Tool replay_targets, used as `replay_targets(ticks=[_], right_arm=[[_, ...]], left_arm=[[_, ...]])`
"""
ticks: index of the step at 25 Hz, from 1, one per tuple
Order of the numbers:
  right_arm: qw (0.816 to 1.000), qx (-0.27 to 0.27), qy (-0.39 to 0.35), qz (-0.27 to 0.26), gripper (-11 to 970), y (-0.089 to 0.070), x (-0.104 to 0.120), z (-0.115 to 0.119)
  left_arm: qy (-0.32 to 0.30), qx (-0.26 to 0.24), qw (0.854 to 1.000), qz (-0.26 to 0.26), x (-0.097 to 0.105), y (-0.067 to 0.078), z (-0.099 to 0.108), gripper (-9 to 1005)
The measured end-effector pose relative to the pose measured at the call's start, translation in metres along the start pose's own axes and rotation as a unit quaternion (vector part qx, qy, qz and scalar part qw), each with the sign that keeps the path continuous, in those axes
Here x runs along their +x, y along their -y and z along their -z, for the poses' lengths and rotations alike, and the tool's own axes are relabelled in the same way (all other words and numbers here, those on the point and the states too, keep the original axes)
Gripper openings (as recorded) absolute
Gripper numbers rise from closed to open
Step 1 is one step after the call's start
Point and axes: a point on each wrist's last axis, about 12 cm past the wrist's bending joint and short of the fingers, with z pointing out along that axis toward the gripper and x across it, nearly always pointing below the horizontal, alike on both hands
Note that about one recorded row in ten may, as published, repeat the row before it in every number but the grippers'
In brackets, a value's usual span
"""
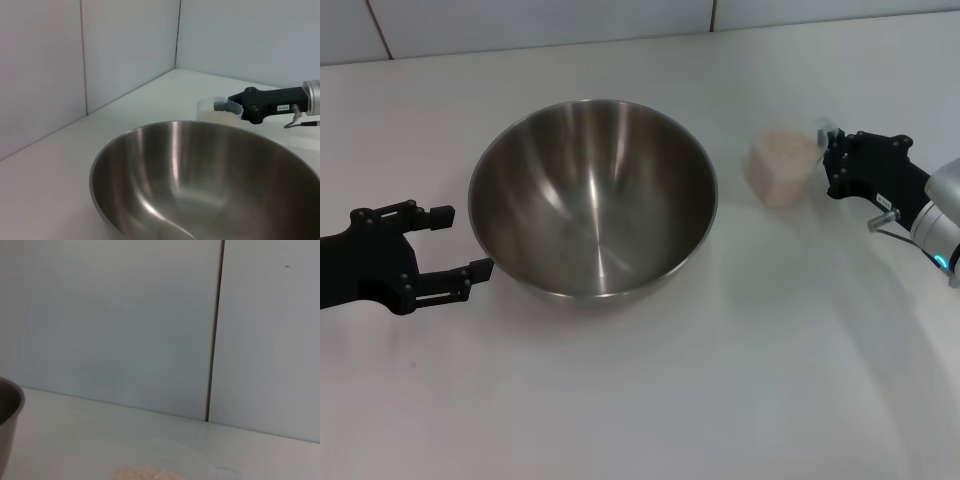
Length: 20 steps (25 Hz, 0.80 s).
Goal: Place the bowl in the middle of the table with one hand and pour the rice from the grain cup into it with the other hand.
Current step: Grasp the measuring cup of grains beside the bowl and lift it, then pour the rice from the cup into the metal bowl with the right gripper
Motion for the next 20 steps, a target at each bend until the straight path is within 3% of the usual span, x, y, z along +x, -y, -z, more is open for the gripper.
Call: replay_targets(ticks=[8, 13, 17, 20], right_arm=[[1.000, 0.003, 0.026, 0.012, 17, 0.002, -0.001, 0.008], [0.995, 0.011, 0.103, 0.010, 6, 0.003, -0.014, 0.018], [0.979, 0.005, 0.195, 0.052, 10, -0.002, -0.035, 0.024], [0.962, 0.006, 0.251, 0.109, 13, -0.013, -0.054, 0.014]], left_arm=[[0.000, 0.002, 1.000, 0.000, -0.001, 0.000, 0.000, 805], [0.001, 0.003, 1.000, 0.002, -0.002, 0.000, -0.001, 806], [0.001, 0.003, 1.000, -0.014, -0.009, 0.001, 0.000, 806], [0.001, 0.003, 1.000, -0.018, -0.011, 0.001, 0.000, 806]])
